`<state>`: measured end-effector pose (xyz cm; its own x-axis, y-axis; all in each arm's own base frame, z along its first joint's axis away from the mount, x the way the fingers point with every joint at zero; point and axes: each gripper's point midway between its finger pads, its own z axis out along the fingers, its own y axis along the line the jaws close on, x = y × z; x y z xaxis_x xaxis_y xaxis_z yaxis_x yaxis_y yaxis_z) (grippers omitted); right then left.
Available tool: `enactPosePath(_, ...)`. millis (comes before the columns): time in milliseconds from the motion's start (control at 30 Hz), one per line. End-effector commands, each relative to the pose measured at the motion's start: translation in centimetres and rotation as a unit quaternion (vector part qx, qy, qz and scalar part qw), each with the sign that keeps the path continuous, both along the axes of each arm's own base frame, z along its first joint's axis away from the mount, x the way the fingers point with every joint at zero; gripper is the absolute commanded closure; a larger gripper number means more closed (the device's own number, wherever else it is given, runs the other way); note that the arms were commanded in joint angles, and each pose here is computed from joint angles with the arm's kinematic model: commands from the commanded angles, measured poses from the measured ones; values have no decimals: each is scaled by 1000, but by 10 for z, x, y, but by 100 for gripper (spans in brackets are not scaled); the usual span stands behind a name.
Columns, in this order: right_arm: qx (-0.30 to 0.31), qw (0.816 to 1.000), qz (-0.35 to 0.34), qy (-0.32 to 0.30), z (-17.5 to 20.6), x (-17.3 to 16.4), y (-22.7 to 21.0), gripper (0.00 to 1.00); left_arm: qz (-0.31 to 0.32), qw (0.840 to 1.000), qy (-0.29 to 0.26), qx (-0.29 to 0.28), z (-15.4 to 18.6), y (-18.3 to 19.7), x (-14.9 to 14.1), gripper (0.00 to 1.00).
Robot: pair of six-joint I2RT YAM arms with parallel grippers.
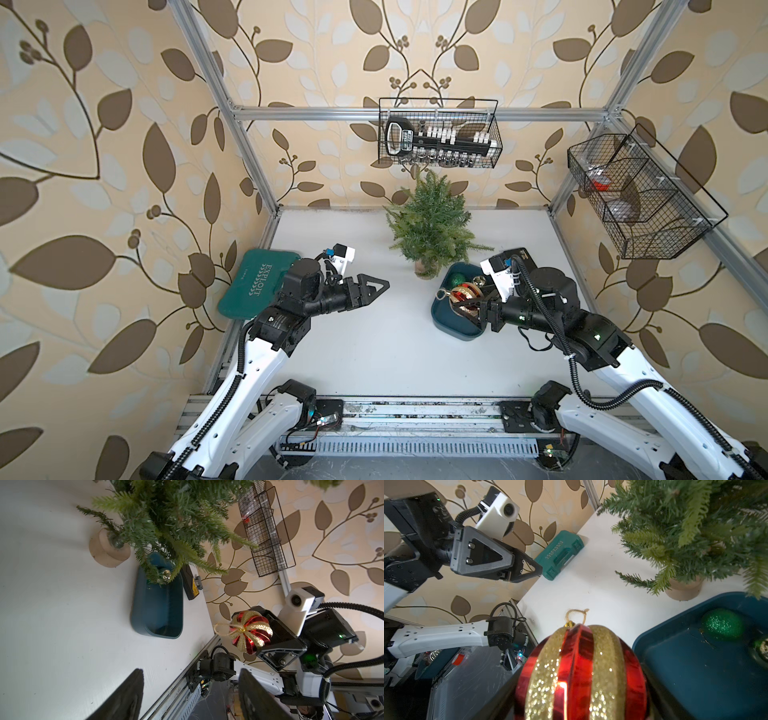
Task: Decorate the small christmas tree with ornaments
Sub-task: Pick up an ornament from the container.
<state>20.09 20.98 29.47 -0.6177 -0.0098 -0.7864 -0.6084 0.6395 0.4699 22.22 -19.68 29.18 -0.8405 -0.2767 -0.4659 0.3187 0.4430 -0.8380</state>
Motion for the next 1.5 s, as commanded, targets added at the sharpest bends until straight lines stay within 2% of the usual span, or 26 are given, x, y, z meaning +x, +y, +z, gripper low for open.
enactPosePath(0,29,999,13,-31,32,2,7,32,-27,998,-40,-29,34,-11,-4,29)
enactPosePath(167,53,998,18,-40,53,6,14,32,-50,997,-54,-34,43,-29,-1,32)
enactPosePath(400,78,995,24,-57,85,16,22,32,-60,994,-79,-49,66,-45,18,37)
enactPosePath(600,92,993,36,-66,106,34,38,32,-55,992,-99,-50,85,-51,35,45)
enactPosePath(700,97,992,38,-70,112,41,44,32,-49,992,-107,-50,92,-52,39,49)
enactPosePath(1033,120,988,37,-93,135,56,54,33,-28,991,-124,-52,109,-50,50,52)
enactPosePath(1300,123,987,33,-97,142,69,60,33,-17,988,-144,-54,124,-50,58,52)
enactPosePath(1467,120,988,28,-91,141,79,64,33,-7,987,-152,-47,129,-49,63,56)
